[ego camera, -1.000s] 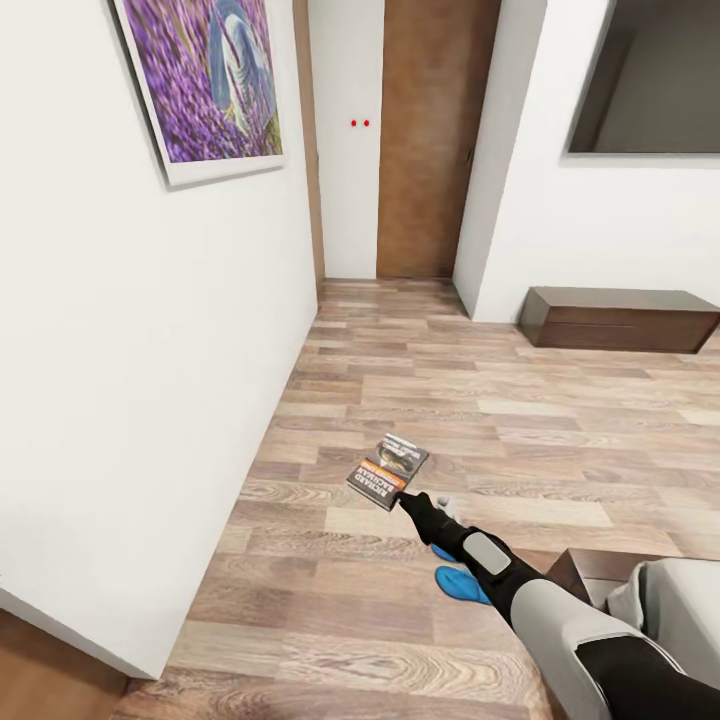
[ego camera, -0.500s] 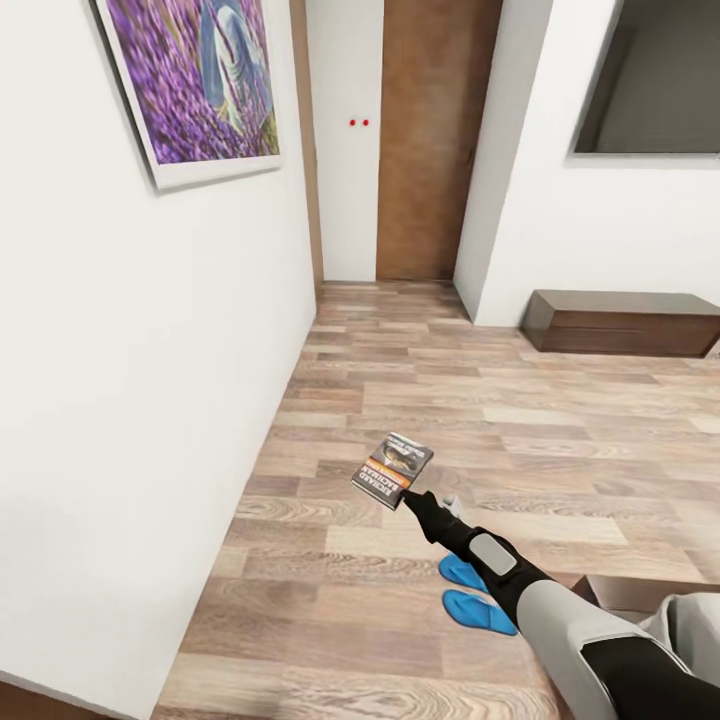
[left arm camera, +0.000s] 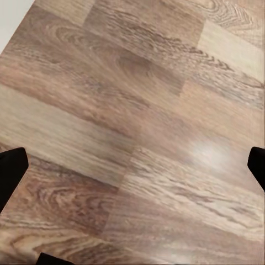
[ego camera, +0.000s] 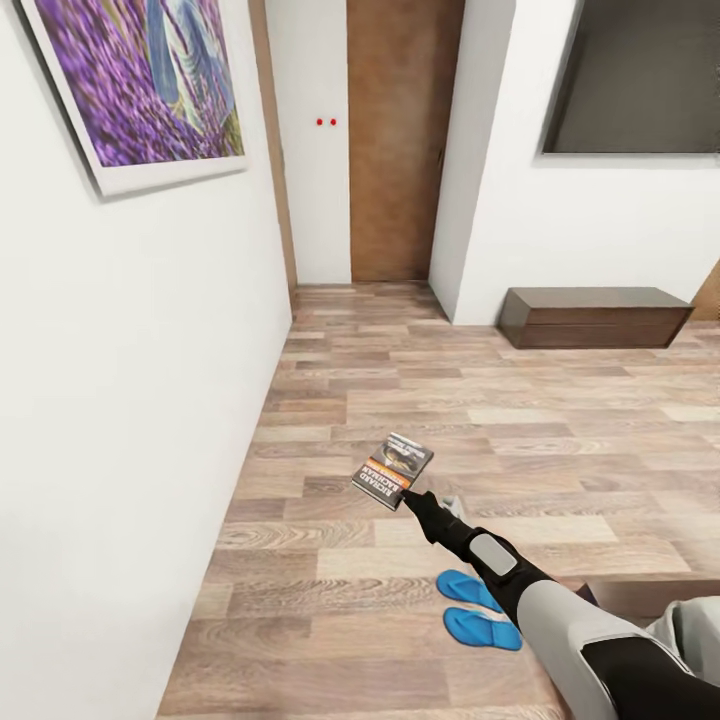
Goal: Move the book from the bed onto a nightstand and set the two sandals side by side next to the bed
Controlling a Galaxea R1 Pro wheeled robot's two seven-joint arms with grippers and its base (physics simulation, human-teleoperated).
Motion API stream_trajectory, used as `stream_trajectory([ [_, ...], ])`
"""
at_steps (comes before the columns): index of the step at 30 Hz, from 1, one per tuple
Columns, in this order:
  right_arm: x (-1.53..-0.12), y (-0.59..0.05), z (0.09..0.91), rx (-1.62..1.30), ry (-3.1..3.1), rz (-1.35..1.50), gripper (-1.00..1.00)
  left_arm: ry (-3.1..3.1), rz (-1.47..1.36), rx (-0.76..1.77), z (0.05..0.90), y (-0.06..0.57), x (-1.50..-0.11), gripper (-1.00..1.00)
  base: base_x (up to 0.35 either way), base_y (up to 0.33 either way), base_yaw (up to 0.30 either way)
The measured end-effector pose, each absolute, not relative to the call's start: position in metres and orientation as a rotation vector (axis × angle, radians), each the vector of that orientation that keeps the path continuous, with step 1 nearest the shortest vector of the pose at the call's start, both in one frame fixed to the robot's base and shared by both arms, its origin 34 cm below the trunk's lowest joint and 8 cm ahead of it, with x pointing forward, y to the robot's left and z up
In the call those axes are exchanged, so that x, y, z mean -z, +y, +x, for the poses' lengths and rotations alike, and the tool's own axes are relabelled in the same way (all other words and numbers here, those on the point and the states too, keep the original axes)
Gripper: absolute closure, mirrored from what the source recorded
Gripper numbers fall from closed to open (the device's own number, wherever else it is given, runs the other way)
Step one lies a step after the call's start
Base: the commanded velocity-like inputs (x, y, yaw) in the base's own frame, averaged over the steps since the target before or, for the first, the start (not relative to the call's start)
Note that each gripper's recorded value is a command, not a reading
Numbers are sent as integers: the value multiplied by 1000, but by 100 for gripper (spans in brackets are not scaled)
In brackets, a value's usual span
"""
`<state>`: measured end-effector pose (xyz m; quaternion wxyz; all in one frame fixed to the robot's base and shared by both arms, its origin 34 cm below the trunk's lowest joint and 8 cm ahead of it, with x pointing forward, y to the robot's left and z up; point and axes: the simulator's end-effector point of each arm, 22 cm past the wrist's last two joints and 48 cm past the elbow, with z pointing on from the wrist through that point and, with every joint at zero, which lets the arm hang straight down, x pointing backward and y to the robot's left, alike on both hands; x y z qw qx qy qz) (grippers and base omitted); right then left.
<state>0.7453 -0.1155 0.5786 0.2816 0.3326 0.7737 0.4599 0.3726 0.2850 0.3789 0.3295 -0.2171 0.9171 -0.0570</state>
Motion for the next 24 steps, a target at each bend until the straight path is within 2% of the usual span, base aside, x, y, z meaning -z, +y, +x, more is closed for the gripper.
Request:
stream_trajectory([
  [15,-579,-116,745,-1233,2072,892,100,2400,-568,148,373,285,-379,-100,213,108,-11],
  [24,-579,-116,745,-1233,2072,893,100,2400,-569,148,372,285,-379,-100,226,30,0],
])
